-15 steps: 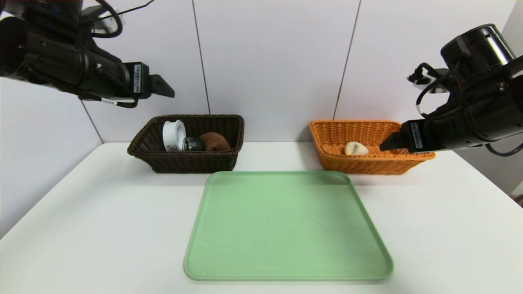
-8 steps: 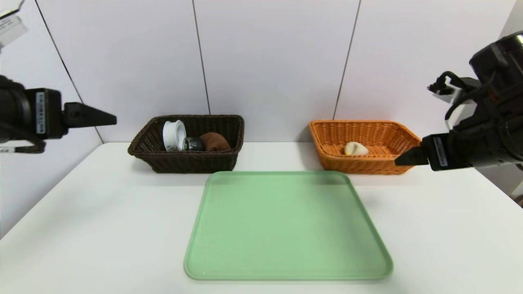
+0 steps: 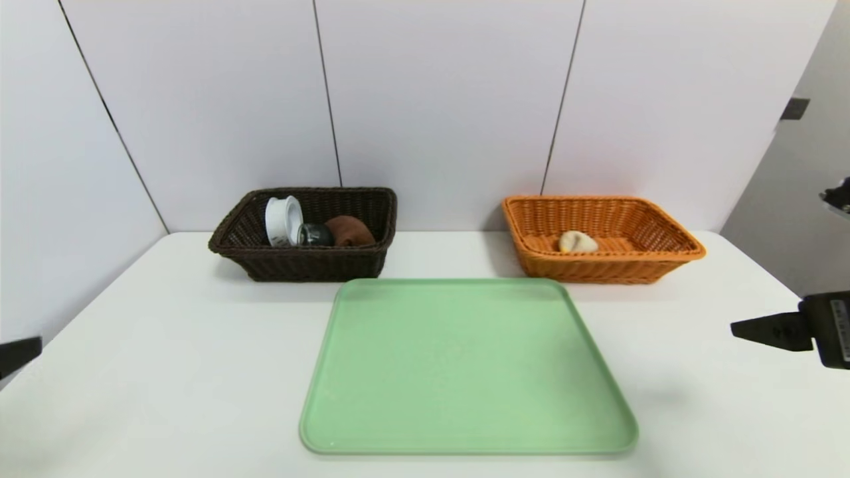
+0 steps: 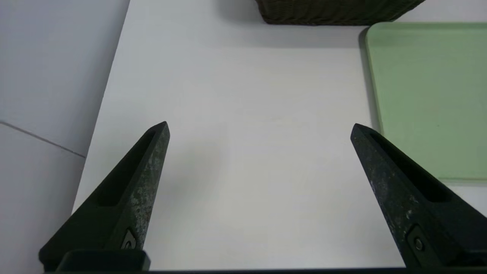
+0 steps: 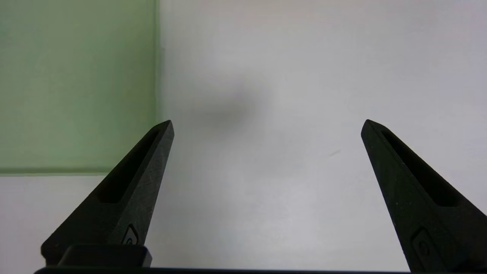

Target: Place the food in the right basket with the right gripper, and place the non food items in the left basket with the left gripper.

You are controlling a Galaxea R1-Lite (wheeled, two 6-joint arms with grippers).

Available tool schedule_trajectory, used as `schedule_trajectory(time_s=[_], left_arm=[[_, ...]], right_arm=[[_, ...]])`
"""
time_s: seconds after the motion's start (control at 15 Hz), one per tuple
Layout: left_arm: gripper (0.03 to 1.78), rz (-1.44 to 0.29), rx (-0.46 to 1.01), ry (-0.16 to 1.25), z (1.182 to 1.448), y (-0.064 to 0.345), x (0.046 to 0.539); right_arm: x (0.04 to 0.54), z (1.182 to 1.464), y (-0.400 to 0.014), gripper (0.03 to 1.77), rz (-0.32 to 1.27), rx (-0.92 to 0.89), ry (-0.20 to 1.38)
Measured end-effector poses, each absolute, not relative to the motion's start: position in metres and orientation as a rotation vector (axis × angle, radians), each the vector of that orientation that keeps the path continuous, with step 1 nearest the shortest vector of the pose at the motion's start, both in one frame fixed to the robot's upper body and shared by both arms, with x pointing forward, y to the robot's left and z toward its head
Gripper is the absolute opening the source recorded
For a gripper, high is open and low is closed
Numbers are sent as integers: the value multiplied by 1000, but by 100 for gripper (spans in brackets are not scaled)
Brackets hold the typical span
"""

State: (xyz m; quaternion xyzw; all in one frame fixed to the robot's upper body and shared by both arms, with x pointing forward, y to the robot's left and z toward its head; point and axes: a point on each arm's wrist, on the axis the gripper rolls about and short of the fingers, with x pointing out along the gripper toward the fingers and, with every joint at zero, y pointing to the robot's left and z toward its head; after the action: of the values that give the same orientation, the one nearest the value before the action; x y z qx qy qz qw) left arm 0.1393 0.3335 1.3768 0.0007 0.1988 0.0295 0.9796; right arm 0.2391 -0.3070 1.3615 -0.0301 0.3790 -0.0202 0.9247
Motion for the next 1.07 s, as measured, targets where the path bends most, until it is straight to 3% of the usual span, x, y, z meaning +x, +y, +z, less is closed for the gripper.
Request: schedule_trajectory(time_s=[0.53, 1.07], left_arm=[[169, 77, 4, 371, 1317, 336, 70], [169, 94, 2, 280, 1273, 336, 23]], right_arm=[[151, 1348, -337, 170, -197, 27, 549], [61, 1288, -343, 170, -268, 55, 323]])
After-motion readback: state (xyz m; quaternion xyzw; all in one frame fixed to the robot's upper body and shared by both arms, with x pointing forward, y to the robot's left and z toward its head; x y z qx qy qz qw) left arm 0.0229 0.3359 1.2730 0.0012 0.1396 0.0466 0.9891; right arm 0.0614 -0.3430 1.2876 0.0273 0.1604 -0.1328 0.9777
